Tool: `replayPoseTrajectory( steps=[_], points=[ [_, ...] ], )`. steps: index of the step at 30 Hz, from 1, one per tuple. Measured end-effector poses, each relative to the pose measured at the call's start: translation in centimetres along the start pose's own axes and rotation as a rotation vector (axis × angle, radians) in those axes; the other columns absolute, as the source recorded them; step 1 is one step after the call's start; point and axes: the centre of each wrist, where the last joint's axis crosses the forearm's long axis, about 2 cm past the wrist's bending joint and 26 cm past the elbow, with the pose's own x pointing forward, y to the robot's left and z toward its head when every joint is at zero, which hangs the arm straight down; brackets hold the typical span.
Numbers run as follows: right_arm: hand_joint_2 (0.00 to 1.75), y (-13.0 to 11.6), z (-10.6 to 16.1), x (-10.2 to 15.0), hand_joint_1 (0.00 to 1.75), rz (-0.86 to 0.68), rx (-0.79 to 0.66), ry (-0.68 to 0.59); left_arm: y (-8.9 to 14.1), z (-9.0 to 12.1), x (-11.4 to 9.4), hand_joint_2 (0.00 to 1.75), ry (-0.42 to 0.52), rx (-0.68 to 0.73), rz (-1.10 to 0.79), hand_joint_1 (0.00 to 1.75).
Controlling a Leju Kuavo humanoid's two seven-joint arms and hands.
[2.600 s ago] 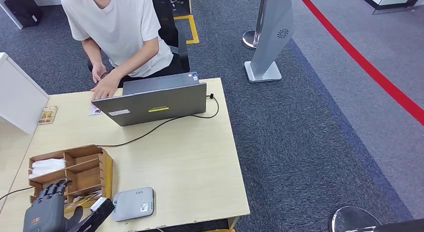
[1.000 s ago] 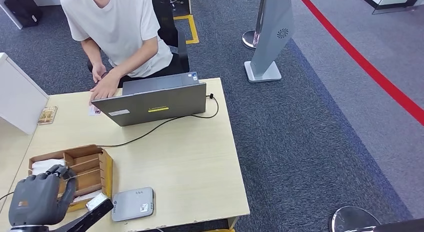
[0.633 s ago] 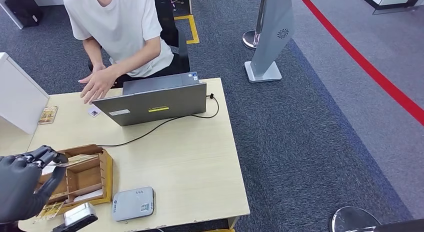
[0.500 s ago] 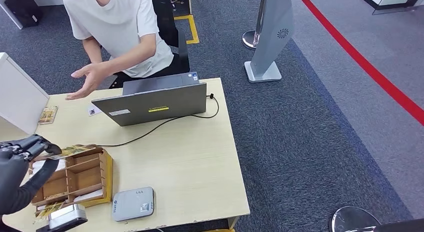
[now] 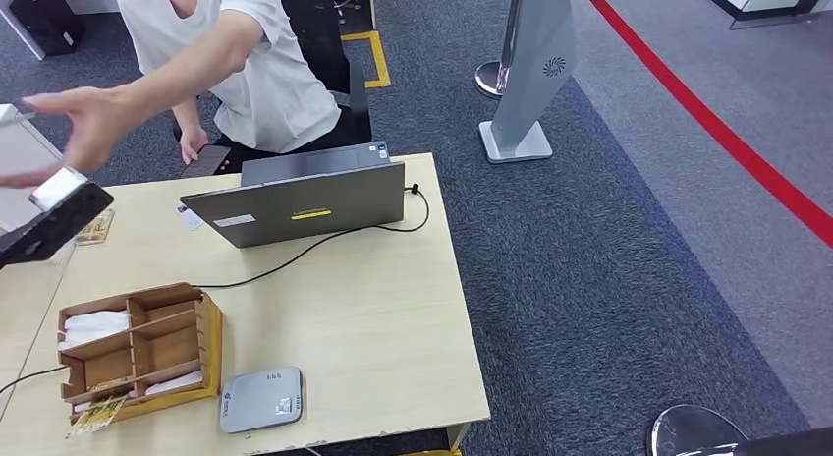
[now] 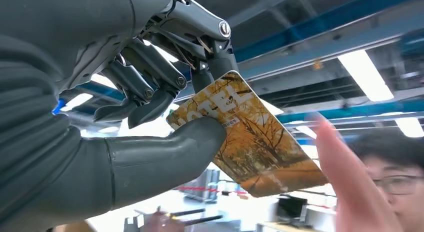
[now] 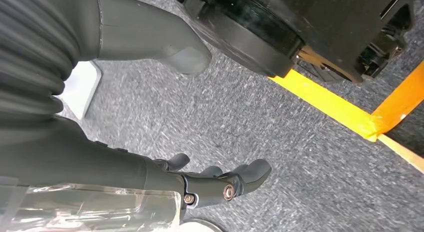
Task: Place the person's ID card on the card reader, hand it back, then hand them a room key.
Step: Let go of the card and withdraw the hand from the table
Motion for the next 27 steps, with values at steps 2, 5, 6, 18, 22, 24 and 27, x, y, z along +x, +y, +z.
replayPoseTrajectory(
  steps=[2, 5, 6, 18, 22, 24, 27],
  points=[
    [1.75, -0.1, -0.1, 0.0, 0.00, 0.008, -0.001, -0.007, -1.1, -0.8, -0.7, 1.75, 0.034, -0.006, -0.021, 1.75],
    [1.75, -0.1, -0.2, -0.2, 0.00, 0.009, -0.005, -0.020, -2.7, -1.3, -2.1, 1.75, 0.089, -0.029, -0.063, 1.75],
    [1.75, -0.1, -0.2, -0.2, 0.00, 0.006, -0.005, -0.021, -3.4, -1.4, -2.6, 1.75, 0.106, -0.045, -0.072, 1.75],
    [1.75, 0.0, -0.3, -0.8, 0.00, -0.002, -0.001, -0.006, -7.4, -1.2, -4.0, 1.75, 0.188, -0.161, -0.086, 0.87],
    [1.75, 0.0, -0.3, -0.9, 0.00, -0.006, -0.003, 0.000, -7.8, -1.2, -4.2, 1.75, 0.196, -0.183, -0.077, 0.00],
    [1.75, 0.0, -0.3, -0.9, 0.00, -0.010, -0.002, 0.003, -8.0, -1.2, -4.3, 1.75, 0.195, -0.197, -0.063, 0.00],
    [1.75, 0.0, -0.2, -1.1, 0.00, -0.023, -0.004, 0.011, -8.2, -0.6, -4.4, 1.75, 0.172, -0.187, -0.029, 0.00]
  ],
)
